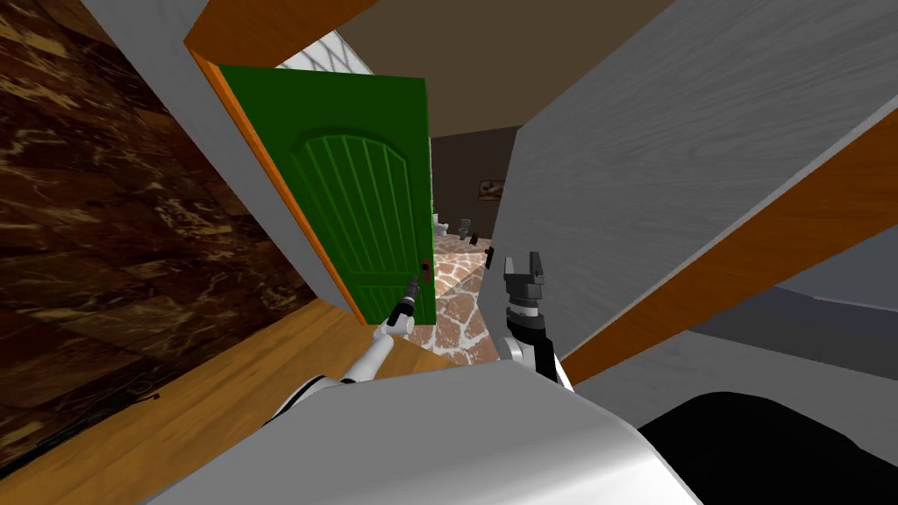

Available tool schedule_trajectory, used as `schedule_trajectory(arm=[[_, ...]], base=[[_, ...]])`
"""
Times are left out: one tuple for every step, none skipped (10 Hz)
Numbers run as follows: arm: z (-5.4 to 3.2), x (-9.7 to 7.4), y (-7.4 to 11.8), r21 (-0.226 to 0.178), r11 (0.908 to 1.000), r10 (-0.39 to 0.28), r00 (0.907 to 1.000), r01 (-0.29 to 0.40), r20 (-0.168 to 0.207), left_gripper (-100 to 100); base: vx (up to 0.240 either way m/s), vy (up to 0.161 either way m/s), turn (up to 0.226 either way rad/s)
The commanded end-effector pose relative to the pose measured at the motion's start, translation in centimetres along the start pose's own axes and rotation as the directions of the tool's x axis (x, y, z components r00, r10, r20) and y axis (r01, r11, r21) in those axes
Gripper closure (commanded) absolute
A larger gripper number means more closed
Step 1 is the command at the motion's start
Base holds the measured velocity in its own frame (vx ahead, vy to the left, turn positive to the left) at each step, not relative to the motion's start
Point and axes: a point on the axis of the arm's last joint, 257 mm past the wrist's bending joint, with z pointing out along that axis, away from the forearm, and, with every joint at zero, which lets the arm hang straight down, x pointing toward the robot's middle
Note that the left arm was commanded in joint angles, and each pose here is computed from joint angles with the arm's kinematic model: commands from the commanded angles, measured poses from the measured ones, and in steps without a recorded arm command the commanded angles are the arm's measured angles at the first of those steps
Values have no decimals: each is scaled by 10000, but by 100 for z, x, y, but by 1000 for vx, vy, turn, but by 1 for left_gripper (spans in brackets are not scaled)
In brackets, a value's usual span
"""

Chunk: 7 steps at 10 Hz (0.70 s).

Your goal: Push the door open

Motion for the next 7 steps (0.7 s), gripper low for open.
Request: schedule_trajectory(arm=[[-4, -47, -8, 23, 10000, 54, 10000, -54, 47, -100], [-5, -77, -8, 33, 10000, 86, 9999, -86, 81, -100], [-6, -103, -9, 44, 9999, 111, 9999, -111, 115, -100], [-7, -124, -9, 56, 9999, 126, 9998, -127, 146, -100], [-8, -139, -10, 68, 9999, 130, 9998, -131, 173, -100], [-9, -146, -11, 80, 9999, 123, 9997, -124, 196, -100], [-11, -145, -12, 97, 9999, 94, 9997, -96, 220, -100]], base=[[165, -41, -20], [184, -61, -14], [211, -44, -21], [225, -7, -22], [220, -16, -33], [217, -31, -28], [238, -9, -34]])
